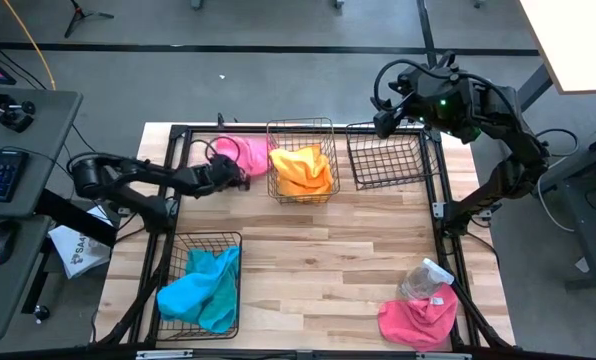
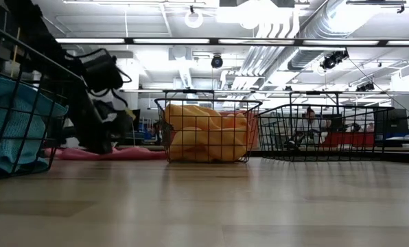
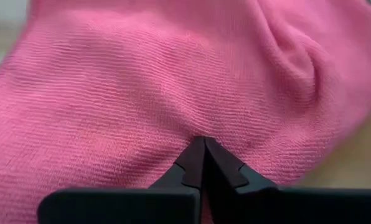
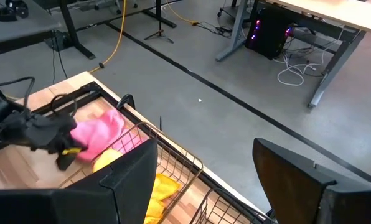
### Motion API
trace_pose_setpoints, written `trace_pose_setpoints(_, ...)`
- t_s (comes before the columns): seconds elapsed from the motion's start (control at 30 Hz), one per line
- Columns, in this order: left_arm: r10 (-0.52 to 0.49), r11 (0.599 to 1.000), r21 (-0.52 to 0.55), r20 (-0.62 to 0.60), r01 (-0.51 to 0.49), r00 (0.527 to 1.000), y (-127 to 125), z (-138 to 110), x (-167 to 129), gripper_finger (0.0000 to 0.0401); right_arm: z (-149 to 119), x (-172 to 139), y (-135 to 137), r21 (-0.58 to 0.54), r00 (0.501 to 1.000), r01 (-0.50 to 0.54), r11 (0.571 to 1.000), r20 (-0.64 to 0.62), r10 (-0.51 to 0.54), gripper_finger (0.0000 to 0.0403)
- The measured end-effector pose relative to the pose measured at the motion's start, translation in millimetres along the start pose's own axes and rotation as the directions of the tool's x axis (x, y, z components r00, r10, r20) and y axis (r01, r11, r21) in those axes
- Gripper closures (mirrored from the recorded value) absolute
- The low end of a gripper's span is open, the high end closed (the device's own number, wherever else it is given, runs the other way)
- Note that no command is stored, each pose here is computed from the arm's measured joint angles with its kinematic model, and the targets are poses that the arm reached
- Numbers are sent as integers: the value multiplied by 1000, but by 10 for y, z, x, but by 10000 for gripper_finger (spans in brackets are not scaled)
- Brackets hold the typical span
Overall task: Sort microfiber towel by color & place in baskets
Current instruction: Put the top pink towel into the top black wire basket
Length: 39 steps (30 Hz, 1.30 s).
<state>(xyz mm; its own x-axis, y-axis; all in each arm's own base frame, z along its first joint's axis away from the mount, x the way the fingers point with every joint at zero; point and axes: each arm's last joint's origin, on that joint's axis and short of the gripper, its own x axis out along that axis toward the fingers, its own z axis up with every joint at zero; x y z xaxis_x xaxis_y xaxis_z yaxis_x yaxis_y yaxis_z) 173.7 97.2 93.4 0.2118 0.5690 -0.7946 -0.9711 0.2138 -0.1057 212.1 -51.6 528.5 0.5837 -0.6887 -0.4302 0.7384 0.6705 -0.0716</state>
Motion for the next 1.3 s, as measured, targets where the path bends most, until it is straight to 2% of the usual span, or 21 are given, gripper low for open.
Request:
trace_pose_setpoints(0.17, -183, 976, 84, -193, 202, 964, -139, -251, -326, 401, 0, 0, 0, 16, 1000, 0, 1000, 0, 0, 144)
trace_pose_setpoints(0.37, -173, 970, 122, -259, 210, 950, -32, -443, -737, 401, 0, 0, 0, 26, 1000, -4, 1000, -1, 4, 144)
trace_pose_setpoints(0.5, -172, 958, 194, -190, 209, 967, 15, -349, -957, 401, 0, 0, 1, 26, 1000, -6, 1000, -2, 6, 144)
trace_pose_setpoints(0.6, -211, 926, 302, -86, 227, 974, -11, -192, -1088, 401, 0, 0, 1, 25, 1000, -7, 1000, -2, 7, 144)
trace_pose_setpoints(0.73, -279, 845, 471, -16, 253, 960, -99, 45, -1243, 398, -1, 3, 3, 18, 1000, -6, 1000, -3, 6, 144)
trace_pose_setpoints(0.83, -332, 742, 599, -62, 301, 941, -163, 170, -1328, 379, -1, 3, 3, 18, 1000, -6, 1000, -3, 6, 144)
trace_pose_setpoints(1.0, -375, 558, 744, -168, 367, 912, -275, 333, -1461, 312, -8, 22, 21, 12, 1000, -21, 1000, -16, 21, 144)
trace_pose_setpoints(1.07, -343, 503, 787, -198, 358, 918, -311, 387, -1493, 277, -29, 42, 37, -3, 998, -34, 999, -44, 34, 144)
trace_pose_setpoints(1.17, -281, 441, 825, -248, 354, 927, -384, 438, -1490, 228, -76, 61, 44, -10, 995, -40, 999, -94, 39, 144)
trace_pose_setpoints(1.3, -229, 383, 833, -332, 398, 915, -522, 442, -1379, 175, -123, 75, 45, -37, 989, -40, 998, -143, 35, 144)
